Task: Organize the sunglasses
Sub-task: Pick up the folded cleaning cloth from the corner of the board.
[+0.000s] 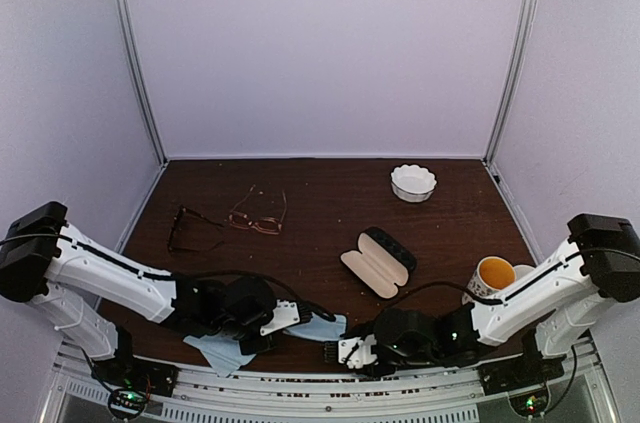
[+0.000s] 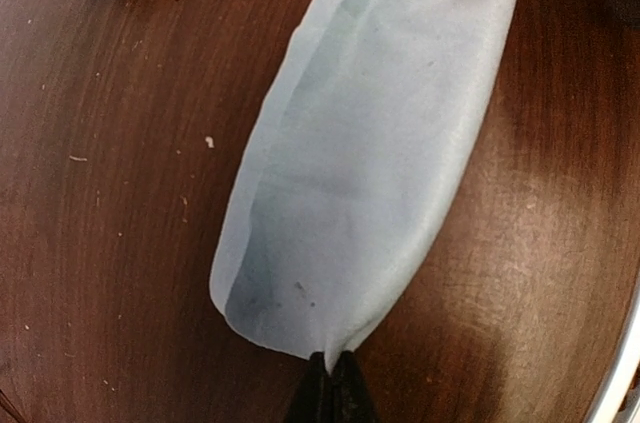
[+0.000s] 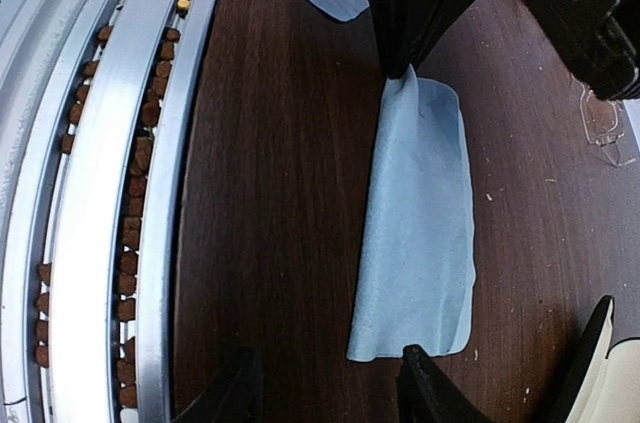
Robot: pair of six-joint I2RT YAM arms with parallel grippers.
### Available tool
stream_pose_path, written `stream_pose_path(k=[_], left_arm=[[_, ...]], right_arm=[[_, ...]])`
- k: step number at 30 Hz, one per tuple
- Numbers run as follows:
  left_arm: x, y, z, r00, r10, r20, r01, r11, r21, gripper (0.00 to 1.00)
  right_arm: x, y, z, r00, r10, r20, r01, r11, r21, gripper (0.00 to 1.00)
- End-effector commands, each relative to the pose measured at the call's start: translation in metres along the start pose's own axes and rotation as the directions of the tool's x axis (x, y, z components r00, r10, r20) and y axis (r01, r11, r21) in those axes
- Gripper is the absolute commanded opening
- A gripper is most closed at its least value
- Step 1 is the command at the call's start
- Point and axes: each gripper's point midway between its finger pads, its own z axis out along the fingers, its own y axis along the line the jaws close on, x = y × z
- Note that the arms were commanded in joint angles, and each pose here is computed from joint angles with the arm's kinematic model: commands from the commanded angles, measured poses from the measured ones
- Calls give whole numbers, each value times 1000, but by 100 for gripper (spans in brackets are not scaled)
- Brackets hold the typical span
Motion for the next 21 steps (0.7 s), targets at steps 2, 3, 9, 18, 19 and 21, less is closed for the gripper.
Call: stream_pose_path(k=[2, 3, 9, 18, 19, 21], left_arm=[[-11, 1, 3, 999, -21, 33, 20, 1000, 12, 0], [-11, 1, 4, 999, -21, 31, 20, 1000, 13, 0], [-11, 2, 5, 999, -28, 26, 27, 1000, 14, 0], [-10, 3, 6, 999, -32, 21, 32, 999, 17, 0], [-10, 3, 6, 999, -33, 21, 33, 999, 18, 0], [-10, 3, 7, 999, -34, 19, 34, 999, 18, 0]], right_arm=[[4, -8, 13, 999, 21, -44, -19, 999, 45, 47], [6, -7, 15, 998, 17, -52, -14, 999, 47, 46], [13, -12, 22, 997, 30, -75, -24, 997, 75, 39], [33, -16, 28, 991, 39, -125, -27, 995, 100, 31], [34, -16, 29, 991, 37, -128, -24, 995, 99, 30], [37, -14, 30, 990, 31, -136, -19, 995, 93, 26]])
